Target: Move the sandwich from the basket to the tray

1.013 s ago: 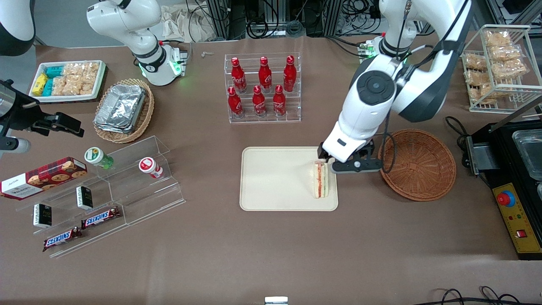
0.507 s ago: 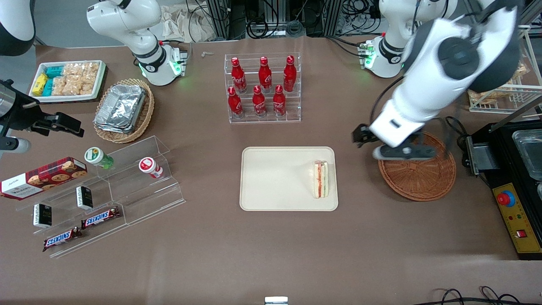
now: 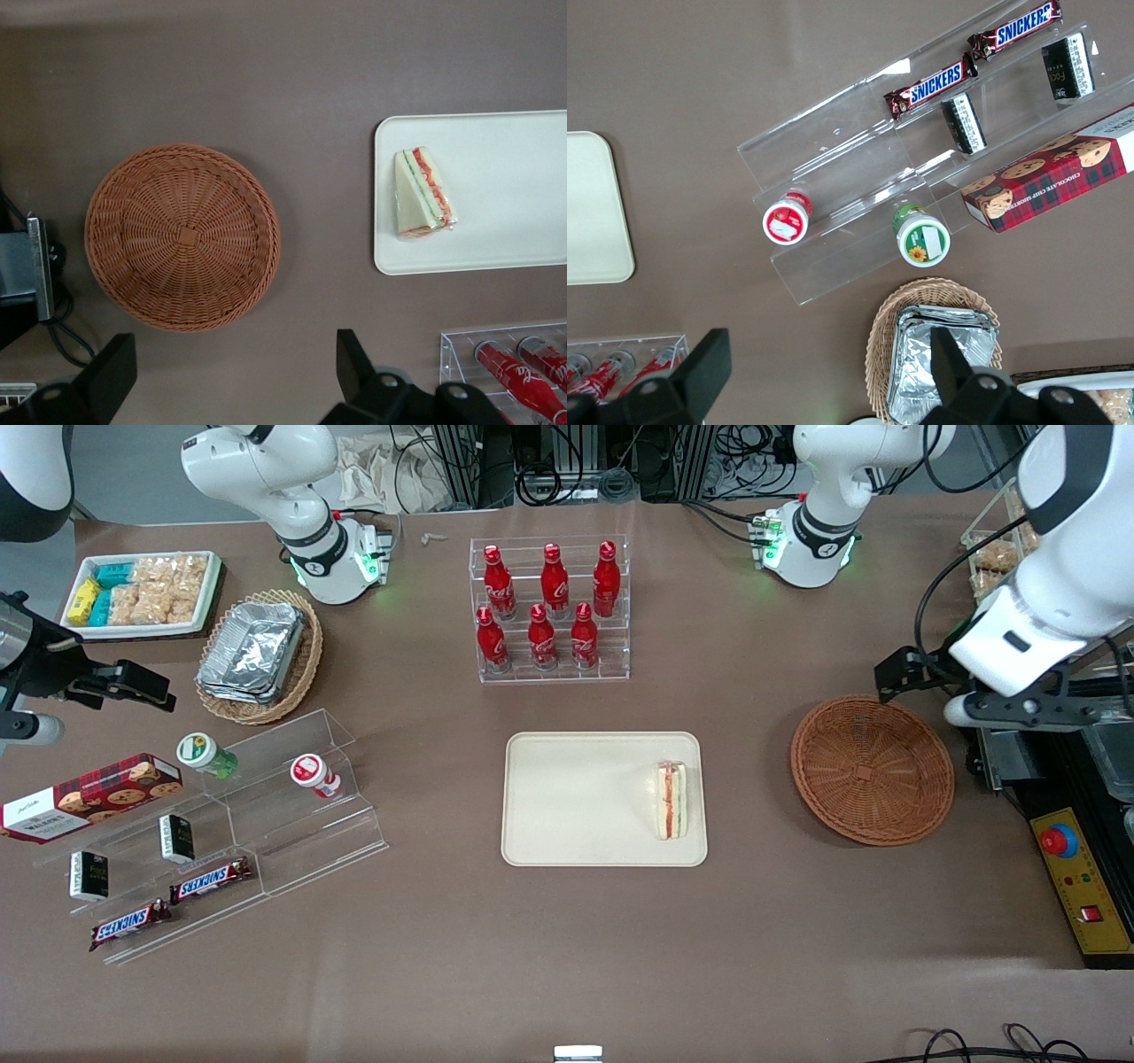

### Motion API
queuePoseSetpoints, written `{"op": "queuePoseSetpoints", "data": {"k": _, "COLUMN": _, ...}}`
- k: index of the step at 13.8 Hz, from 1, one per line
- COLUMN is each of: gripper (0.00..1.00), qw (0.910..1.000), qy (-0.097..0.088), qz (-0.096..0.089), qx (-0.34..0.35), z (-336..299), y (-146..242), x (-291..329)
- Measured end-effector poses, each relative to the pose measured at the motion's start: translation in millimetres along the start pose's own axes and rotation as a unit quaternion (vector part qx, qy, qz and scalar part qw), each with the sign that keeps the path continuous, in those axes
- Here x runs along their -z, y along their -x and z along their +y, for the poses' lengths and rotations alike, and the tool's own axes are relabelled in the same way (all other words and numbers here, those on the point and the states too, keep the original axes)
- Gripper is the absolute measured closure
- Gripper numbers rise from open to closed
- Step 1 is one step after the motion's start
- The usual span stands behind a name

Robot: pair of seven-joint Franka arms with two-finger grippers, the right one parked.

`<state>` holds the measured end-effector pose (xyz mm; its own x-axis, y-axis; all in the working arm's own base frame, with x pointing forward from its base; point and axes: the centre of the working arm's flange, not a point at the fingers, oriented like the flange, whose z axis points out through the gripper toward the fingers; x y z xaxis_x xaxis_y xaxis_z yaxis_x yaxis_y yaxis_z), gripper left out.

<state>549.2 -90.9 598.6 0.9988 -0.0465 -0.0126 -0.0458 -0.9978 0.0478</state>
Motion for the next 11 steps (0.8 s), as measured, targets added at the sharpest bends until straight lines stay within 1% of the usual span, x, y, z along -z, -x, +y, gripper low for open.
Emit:
{"op": "queuePoseSetpoints", "data": {"k": 3, "gripper": 0.00, "qw": 0.9998, "qy": 0.000, "qz": 0.007, "qx": 0.018, "z": 5, "y": 6, "x": 9}}
{"op": "queuePoseSetpoints", "data": {"k": 7, "gripper": 0.00, "qw": 0.9998, "qy": -0.001, "qz": 0.009, "qx": 0.016, "z": 8, "y": 7, "x": 12}}
{"op": "queuePoseSetpoints", "data": {"k": 11, "gripper": 0.00, "qw": 0.9999, "qy": -0.012, "qz": 0.007, "qx": 0.005, "z": 21, "y": 10, "x": 11}}
